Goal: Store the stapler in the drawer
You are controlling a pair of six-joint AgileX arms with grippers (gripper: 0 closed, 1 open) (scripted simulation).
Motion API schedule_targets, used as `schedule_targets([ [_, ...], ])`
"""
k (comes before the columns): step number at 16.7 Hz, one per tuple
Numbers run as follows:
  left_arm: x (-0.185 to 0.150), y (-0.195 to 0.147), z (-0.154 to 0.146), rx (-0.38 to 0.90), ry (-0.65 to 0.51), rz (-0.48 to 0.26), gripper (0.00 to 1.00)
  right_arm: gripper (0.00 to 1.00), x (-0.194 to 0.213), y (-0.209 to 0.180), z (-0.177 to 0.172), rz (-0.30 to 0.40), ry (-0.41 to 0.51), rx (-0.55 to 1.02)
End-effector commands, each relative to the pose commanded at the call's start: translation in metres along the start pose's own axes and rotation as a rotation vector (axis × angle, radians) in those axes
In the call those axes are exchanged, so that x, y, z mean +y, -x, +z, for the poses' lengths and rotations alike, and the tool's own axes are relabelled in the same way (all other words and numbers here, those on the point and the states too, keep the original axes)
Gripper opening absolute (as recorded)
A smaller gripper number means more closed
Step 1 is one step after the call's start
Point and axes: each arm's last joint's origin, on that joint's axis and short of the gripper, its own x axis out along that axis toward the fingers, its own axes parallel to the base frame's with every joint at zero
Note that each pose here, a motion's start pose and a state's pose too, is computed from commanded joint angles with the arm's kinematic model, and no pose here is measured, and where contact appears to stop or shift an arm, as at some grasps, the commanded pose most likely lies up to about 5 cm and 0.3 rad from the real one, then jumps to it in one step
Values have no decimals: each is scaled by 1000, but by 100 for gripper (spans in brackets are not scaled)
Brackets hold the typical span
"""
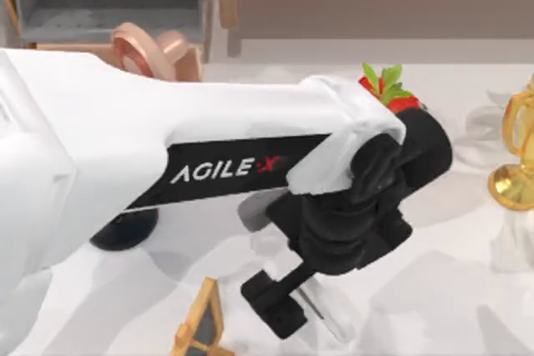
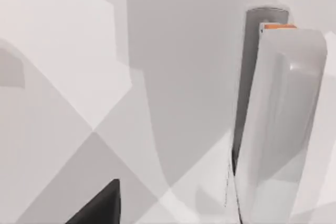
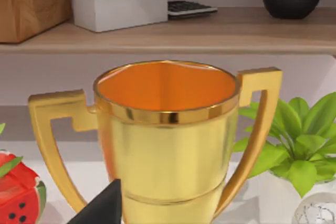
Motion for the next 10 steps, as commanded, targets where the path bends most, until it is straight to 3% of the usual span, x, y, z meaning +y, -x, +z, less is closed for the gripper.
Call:
schedule_targets([
  [5,0,-36,-1,0,0,-3,100,100,0,0,0,0,0,0],
  [9,0,-37,-1,0,0,-3,100,100,0,0,0,0,0,0],
  [10,0,-37,-1,0,0,-3,92,100,0,0,0,0,0,0],
])
